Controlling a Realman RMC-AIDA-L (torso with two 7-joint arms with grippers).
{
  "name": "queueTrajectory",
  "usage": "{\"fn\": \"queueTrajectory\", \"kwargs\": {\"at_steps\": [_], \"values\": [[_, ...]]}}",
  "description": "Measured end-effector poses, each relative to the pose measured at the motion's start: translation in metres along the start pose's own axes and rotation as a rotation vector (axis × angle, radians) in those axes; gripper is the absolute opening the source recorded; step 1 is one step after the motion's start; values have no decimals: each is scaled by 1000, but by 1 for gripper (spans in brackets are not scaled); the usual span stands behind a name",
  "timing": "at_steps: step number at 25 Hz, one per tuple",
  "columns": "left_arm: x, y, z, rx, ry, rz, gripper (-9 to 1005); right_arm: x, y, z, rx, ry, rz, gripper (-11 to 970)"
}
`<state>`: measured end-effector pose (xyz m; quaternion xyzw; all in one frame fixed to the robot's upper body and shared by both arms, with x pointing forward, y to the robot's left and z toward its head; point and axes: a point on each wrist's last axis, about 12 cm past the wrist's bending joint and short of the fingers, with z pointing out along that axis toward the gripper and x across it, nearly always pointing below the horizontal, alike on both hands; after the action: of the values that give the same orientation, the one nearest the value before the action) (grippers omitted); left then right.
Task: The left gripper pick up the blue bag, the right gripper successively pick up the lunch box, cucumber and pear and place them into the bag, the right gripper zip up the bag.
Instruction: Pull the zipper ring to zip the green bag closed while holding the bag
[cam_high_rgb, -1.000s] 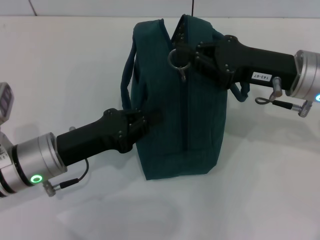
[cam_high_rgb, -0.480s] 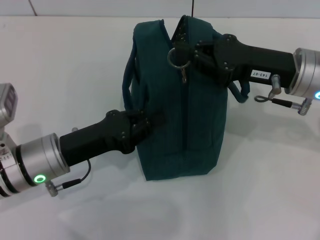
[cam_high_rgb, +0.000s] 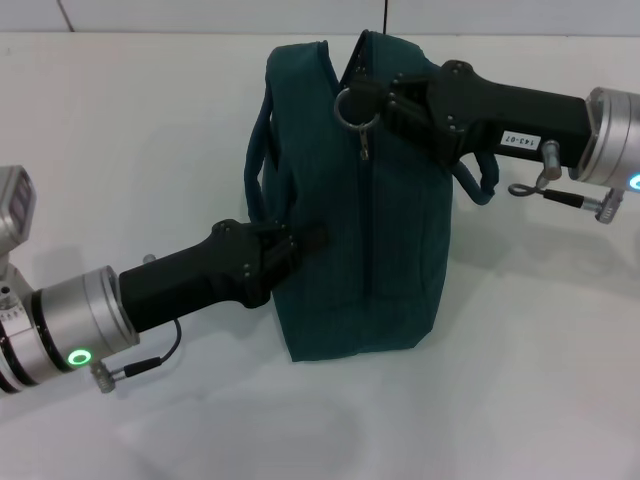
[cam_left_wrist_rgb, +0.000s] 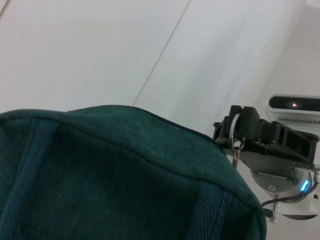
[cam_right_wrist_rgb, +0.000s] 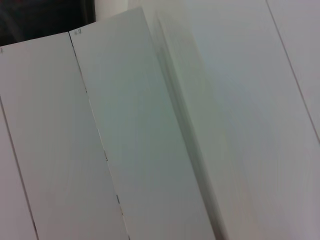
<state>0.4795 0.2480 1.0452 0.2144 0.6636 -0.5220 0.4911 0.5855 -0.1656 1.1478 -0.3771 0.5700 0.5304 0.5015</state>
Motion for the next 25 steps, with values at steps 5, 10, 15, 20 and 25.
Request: {"fn": "queueTrajectory", "kwargs": {"at_steps": [5, 10, 15, 20, 25], "values": [[1, -1, 0, 3, 7, 0, 50, -1, -2, 0, 13, 2, 1, 19], [3, -1, 1, 14, 28, -1, 50, -4, -4, 3, 13, 5, 10, 20], [4, -2, 2, 19, 29, 14, 50, -6, -8, 5, 23, 14, 37, 21], [5, -2, 2, 20, 28, 18, 50, -11, -11, 8, 20, 25, 64, 21], [4, -2, 3, 24, 30, 21, 51, -14, -17, 10, 40, 51, 88, 22]]}}
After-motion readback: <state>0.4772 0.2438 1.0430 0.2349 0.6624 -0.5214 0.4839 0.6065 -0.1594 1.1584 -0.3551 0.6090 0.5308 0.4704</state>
